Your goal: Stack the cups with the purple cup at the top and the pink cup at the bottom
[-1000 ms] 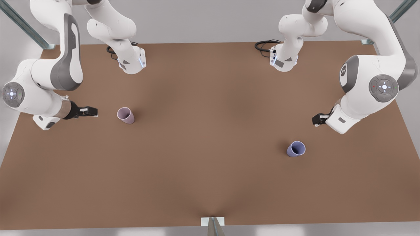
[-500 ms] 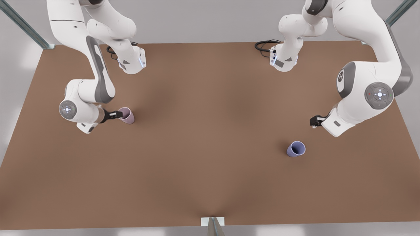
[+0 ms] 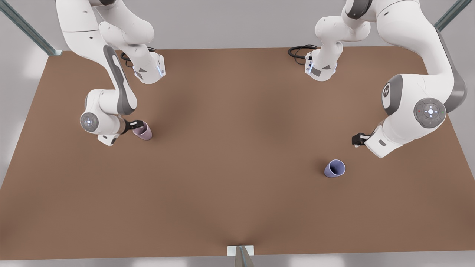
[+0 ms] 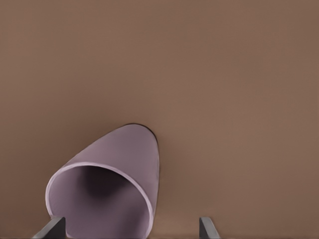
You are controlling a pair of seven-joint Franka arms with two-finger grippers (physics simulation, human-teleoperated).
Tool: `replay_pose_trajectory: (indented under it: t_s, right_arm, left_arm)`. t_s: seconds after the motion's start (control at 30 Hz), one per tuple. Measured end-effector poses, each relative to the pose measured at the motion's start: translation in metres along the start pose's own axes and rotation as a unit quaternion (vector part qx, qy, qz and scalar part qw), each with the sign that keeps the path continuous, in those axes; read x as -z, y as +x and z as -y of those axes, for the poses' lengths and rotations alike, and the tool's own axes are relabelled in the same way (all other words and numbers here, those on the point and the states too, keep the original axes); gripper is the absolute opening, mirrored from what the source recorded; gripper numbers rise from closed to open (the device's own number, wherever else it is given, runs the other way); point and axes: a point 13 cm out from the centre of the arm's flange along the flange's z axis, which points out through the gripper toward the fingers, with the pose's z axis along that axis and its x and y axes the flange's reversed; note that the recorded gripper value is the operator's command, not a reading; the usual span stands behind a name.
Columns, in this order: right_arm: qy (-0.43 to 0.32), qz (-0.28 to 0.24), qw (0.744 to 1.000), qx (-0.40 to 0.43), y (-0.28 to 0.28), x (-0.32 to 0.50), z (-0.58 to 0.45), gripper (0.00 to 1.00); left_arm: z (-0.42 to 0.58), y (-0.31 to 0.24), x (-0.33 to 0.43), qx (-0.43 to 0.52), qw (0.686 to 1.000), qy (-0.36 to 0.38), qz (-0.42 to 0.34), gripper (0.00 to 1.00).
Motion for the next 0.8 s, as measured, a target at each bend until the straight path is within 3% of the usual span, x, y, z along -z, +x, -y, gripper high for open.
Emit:
replay_pose_trajectory:
  t_s: [0.1, 0.17, 0.4, 0.43, 0.6, 0.8]
  right_arm:
    - [0.001, 0.003, 1.000, 0.007, 0.001, -0.011, 0.002, 0.94]
    - [0.002, 0.006, 1.000, 0.011, 0.001, -0.015, 0.002, 0.84]
    - [0.008, 0.021, 0.999, 0.025, -0.009, -0.028, 0.005, 0.75]
    - [0.009, 0.022, 0.999, 0.027, -0.009, -0.030, 0.005, 0.70]
    - [0.012, 0.031, 0.999, 0.034, -0.012, -0.032, 0.006, 0.22]
    - [0.017, 0.047, 0.998, 0.045, -0.018, -0.018, 0.004, 0.21]
  left_arm:
    - [0.000, -0.001, -0.002, -0.002, 1.000, 0.000, 0.000, 1.00]
    - [0.000, -0.002, -0.004, -0.004, 1.000, 0.000, -0.001, 1.00]
    - [0.000, -0.004, -0.006, -0.007, 1.000, 0.000, 0.000, 1.00]
    - [0.000, -0.004, -0.006, -0.008, 1.000, 0.001, 0.000, 1.00]
    - [0.000, -0.005, -0.006, -0.009, 1.000, 0.001, 0.001, 1.00]
    - [0.000, -0.005, -0.006, -0.011, 1.000, 0.001, 0.002, 1.00]
